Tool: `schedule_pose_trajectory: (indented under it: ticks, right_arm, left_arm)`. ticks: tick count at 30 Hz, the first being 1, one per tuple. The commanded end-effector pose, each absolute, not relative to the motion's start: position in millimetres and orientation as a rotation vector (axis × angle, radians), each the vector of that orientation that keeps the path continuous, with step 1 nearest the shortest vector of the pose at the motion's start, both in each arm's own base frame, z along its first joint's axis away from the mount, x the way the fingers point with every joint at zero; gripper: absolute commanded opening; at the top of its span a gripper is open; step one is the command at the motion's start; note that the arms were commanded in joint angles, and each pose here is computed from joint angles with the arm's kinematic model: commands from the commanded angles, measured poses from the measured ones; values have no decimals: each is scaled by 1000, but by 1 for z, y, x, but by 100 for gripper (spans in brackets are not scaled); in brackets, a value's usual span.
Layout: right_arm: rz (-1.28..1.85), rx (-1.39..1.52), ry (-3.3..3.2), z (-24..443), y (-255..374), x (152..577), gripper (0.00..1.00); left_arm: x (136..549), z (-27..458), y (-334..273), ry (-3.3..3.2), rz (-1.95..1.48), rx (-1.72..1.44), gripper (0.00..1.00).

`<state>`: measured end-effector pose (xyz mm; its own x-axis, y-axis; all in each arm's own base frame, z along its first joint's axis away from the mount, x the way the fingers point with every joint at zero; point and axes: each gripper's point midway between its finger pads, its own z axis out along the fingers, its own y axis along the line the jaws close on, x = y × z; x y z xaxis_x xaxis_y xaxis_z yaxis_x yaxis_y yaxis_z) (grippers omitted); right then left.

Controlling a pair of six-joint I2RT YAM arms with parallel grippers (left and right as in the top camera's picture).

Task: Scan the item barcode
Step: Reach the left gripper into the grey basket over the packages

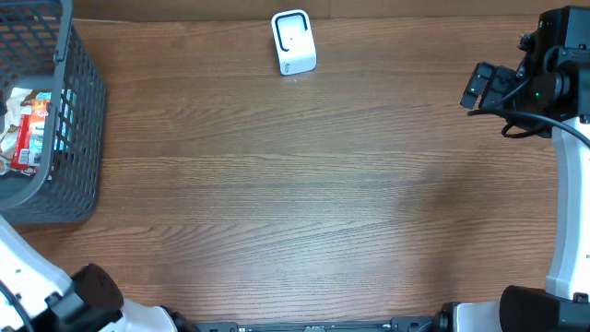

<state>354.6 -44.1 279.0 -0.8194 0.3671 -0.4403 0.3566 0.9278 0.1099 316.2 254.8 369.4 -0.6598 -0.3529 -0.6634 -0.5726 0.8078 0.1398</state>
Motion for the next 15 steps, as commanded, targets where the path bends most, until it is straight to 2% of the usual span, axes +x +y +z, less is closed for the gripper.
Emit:
schedule_pose_trajectory:
  ticks: [1,15]
  right_arm:
    - [21,525,2593,286,-46,357,100]
    - [22,525,2592,286,-46,357,100]
  left_arm:
    - [337,346,257,2437,392,-548,100]
    - [393,229,271,2650,36,-353,100]
